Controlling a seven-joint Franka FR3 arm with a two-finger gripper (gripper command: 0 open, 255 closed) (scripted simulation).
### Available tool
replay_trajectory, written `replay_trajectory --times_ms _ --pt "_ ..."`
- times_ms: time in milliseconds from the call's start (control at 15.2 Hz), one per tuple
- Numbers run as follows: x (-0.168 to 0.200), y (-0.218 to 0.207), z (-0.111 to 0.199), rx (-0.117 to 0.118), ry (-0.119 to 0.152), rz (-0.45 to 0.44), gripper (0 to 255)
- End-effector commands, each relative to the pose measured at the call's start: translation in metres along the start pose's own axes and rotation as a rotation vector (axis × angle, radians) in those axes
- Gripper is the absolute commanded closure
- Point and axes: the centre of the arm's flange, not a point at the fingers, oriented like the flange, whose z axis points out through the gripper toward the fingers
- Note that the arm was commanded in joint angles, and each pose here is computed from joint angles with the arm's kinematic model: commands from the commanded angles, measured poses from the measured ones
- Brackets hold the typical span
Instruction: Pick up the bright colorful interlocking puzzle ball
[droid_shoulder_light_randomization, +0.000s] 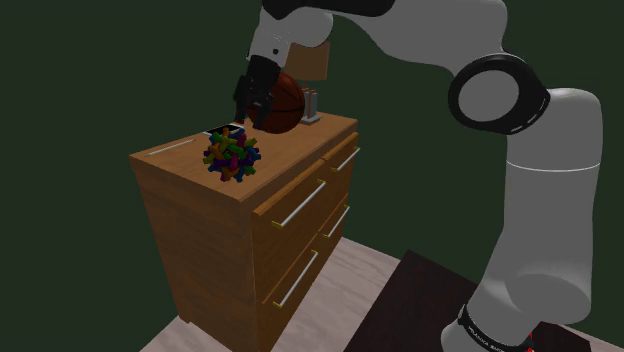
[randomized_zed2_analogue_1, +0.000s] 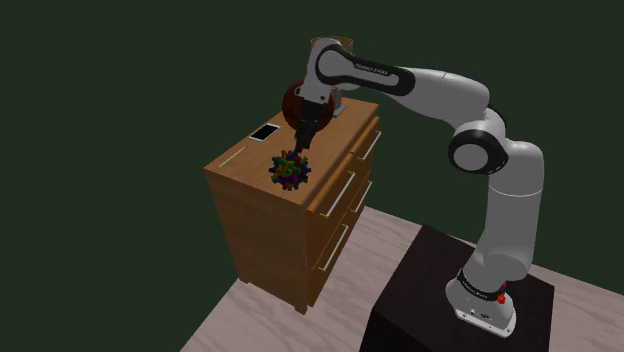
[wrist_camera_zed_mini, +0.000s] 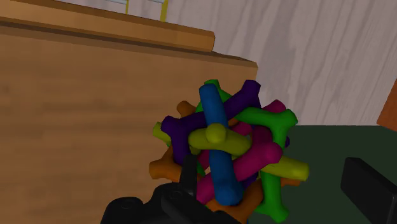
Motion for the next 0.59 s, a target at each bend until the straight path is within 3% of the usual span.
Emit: replay_trajectory --times_ms 0,330,396,528 --pt "0.001 0.004 0.009 0.002 0.001 -0.002 0" --pt "-0.001 0.012 0.026 0.002 0.001 -0.002 0" --pt "-0.002 0.012 0.026 0.002 0.001 -0.002 255" --pt "-0.002 0.011 0.026 0.002 0.001 -0.002 255"
